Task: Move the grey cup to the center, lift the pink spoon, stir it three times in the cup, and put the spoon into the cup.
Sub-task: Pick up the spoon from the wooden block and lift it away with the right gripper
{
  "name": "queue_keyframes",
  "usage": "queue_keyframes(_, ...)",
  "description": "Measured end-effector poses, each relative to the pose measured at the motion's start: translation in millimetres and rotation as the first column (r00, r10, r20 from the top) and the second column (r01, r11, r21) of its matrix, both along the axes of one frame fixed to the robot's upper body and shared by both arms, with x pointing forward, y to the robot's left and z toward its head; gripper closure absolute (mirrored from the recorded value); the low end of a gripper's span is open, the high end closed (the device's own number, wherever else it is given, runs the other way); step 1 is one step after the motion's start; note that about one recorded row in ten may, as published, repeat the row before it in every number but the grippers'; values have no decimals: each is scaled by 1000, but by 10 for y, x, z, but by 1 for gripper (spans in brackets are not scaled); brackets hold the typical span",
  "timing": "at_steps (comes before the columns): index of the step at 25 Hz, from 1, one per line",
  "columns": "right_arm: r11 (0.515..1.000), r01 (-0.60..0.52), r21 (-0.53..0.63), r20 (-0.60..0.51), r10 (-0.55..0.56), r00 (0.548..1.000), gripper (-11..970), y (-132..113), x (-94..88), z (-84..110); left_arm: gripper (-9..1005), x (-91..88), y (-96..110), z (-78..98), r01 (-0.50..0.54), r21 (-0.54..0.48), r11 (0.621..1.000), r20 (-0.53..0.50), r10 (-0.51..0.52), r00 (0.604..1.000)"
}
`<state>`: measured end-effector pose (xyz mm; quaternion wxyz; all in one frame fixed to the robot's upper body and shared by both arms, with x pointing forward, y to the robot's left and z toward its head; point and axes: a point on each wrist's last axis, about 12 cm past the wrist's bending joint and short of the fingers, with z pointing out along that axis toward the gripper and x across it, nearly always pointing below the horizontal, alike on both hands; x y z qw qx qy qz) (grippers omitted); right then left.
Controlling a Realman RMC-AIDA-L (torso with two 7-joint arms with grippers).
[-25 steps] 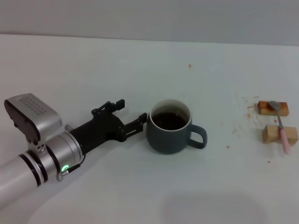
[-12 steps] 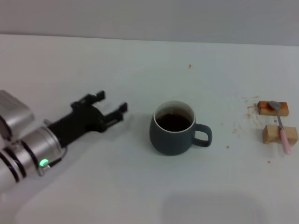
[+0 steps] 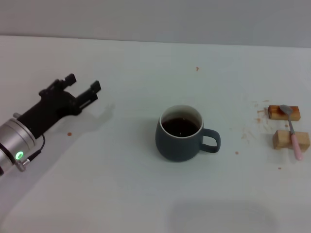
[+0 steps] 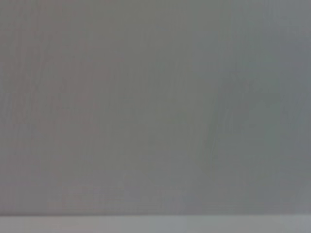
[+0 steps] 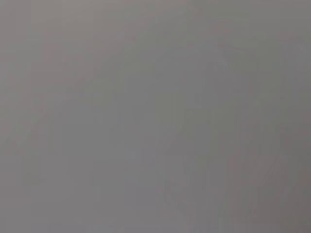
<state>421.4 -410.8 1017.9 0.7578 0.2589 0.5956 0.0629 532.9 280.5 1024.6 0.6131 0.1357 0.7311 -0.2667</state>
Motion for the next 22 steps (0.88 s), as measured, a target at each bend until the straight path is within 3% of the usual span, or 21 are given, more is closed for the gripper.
queue_keyframes(7,994,-103,-38,61,105,993,142,164,259,121,167,29,50,169,-54,-136,989,91,67,994)
queue_keyframes(13,979,-174,-104,56,181,982,142,296,452,179,167,-110,202,258,-115,-269,956,163,163,973)
queue_keyframes(22,964,-192,-184,37,202,979,143,401,519,185,167,-197,334,232,-160,-303,939,143,211,967)
